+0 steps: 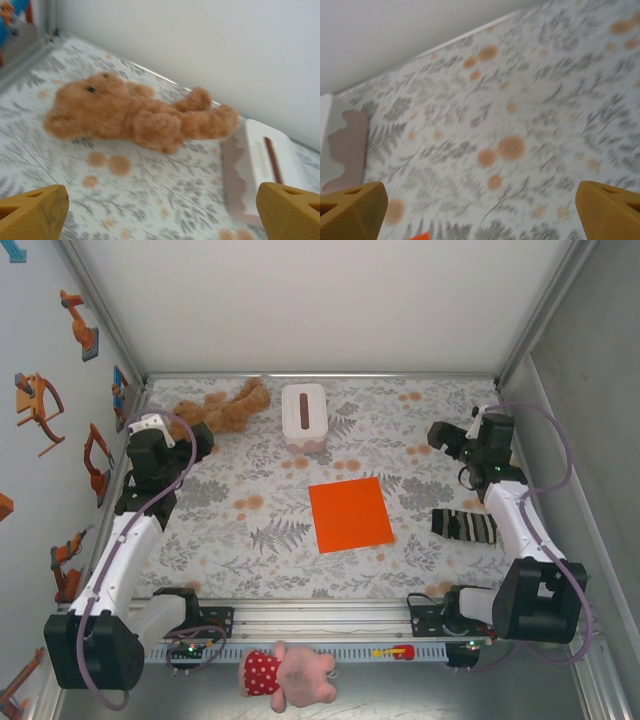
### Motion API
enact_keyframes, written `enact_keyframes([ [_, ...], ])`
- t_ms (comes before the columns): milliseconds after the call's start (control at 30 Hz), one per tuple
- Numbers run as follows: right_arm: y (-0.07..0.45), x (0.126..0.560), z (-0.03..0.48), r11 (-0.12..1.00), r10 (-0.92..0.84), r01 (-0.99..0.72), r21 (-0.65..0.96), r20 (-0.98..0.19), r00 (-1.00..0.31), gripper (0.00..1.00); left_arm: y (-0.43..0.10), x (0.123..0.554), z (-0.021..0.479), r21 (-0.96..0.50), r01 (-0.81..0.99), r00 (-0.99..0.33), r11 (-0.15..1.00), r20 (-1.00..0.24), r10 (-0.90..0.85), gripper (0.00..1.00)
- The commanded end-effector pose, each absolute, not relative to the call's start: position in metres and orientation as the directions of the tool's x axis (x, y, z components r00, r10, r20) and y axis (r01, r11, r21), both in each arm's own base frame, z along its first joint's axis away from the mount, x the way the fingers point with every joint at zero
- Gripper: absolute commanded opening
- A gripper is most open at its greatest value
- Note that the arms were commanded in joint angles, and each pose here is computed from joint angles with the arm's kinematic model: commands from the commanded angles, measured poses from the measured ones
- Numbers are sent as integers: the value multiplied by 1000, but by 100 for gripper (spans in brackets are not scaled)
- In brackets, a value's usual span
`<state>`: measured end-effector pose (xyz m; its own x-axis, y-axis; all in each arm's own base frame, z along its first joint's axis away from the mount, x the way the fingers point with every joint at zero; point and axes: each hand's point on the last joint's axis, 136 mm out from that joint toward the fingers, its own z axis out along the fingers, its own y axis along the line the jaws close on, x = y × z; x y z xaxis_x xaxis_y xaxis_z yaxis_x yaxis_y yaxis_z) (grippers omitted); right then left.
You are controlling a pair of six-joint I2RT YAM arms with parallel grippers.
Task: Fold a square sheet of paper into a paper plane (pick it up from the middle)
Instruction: Move the square sheet of paper to the center of the table.
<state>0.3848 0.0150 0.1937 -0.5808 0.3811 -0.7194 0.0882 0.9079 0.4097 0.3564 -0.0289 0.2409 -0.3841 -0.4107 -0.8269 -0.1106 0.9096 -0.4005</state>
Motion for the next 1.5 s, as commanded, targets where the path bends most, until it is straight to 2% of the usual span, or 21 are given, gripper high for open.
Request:
enact_keyframes([
  [0,57,355,172,823,439,99,559,-515,-737,92,-65,338,222,-568,-67,-540,820,-671,-508,96],
  [133,88,338,142,824,407,142,549,-397,-823,89,-81,339,217,-651,-59,-578,757,-596,-558,96],
  [300,129,323,116,845,353,150,513,-326,-877,88,-109,339,200,-711,-54,-637,701,-517,-572,97],
  [533,175,309,80,834,320,172,524,-207,-924,81,-144,330,169,-674,-68,-717,736,-481,-506,99],
  [667,190,301,63,815,325,216,537,-115,-939,72,-155,330,149,-652,-90,-757,753,-446,-477,98],
  [1267,187,274,14,841,423,378,386,-36,-905,69,-188,322,117,-642,-88,-832,762,-373,-410,91],
  [1467,193,267,5,807,509,467,361,-27,-860,69,-198,316,108,-640,-89,-856,763,-343,-387,86],
])
